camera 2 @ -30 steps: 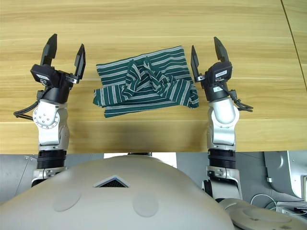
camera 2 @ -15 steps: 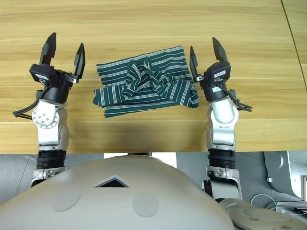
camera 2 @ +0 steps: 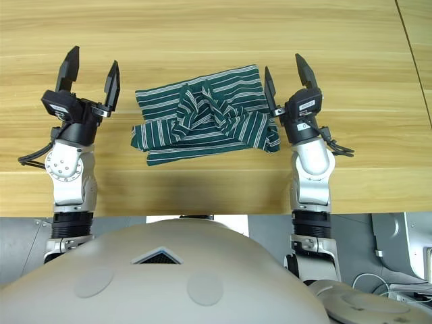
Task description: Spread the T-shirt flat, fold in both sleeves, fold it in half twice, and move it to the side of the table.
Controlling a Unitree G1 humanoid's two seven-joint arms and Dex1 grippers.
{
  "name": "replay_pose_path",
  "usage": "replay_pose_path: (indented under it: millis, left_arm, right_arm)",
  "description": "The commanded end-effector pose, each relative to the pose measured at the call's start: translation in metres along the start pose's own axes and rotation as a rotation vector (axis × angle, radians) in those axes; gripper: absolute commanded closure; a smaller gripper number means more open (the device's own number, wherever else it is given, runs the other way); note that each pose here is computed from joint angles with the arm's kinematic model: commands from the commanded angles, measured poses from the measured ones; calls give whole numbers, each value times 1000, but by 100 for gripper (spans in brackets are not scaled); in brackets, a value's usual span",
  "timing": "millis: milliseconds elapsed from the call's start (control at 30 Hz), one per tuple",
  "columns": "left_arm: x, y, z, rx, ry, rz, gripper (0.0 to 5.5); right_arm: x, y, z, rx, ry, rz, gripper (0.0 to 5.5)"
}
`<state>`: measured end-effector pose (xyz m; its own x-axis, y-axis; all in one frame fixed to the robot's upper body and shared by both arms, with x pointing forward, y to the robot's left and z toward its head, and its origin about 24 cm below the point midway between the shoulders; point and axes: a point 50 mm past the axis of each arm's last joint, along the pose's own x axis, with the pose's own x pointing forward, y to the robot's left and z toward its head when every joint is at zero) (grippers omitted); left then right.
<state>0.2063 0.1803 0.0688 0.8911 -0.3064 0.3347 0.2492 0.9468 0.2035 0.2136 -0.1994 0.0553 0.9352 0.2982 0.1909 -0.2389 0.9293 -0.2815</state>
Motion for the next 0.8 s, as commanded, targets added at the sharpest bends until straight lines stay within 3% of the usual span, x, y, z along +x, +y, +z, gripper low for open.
replay_pose_path:
  millis: [33, 800]
  left_arm:
    - [-1, 0, 0, 2, 12, 4, 213]
    - [-1, -2, 0, 19, 17, -7, 213]
  right_arm:
    - [0, 0, 1, -20, 11, 21, 253]
    - [-1, 0, 1, -21, 14, 26, 253]
